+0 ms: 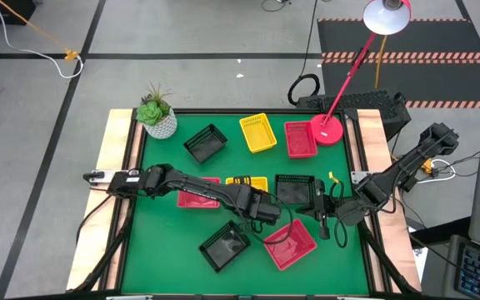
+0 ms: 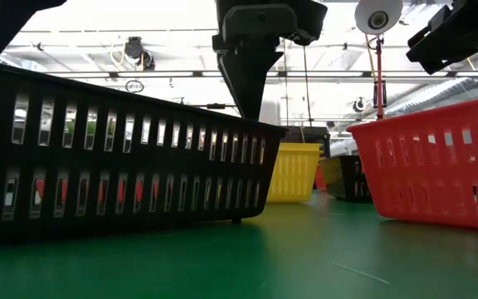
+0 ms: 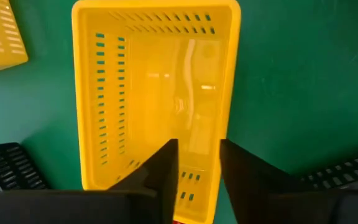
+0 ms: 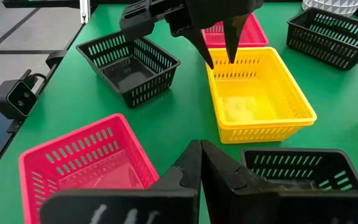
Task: Stack baskets by color
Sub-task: Stack the top red bin on top of the red bin
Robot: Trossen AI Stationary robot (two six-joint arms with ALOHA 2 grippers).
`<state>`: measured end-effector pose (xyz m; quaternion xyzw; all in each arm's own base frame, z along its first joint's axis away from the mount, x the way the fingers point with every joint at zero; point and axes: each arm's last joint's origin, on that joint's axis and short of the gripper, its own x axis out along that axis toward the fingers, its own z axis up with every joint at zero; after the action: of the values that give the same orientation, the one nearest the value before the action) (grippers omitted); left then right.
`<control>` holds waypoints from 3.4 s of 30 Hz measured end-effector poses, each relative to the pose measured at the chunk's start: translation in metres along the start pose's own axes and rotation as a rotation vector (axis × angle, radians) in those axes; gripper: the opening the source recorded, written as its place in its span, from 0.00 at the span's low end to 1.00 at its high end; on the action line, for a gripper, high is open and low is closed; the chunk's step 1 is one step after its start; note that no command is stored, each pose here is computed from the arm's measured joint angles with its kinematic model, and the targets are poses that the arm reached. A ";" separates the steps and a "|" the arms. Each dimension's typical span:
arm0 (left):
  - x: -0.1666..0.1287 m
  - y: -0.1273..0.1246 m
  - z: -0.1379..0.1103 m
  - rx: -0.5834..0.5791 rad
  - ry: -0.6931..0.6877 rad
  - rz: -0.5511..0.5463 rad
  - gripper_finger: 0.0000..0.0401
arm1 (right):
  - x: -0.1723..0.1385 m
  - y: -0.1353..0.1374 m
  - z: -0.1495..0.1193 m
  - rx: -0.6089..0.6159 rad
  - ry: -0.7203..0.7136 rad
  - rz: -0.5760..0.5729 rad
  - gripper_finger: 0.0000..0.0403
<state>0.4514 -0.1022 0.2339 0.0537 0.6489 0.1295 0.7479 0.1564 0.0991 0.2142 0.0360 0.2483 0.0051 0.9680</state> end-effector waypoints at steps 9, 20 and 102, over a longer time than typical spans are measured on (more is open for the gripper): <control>-0.014 0.005 -0.001 0.014 -0.036 -0.013 0.43 | 0.000 0.000 0.000 0.020 0.000 0.000 0.00; -0.089 0.005 -0.027 0.045 -0.245 0.053 0.34 | 0.000 0.000 0.000 0.090 -0.004 0.002 0.00; -0.035 -0.006 -0.170 -0.048 -1.025 -0.073 0.24 | 0.054 -0.175 0.068 -0.094 0.884 -0.279 0.31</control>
<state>0.2801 -0.1317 0.2400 0.0706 0.1970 0.0750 0.9750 0.2344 -0.0786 0.2349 -0.0475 0.6390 -0.0992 0.7613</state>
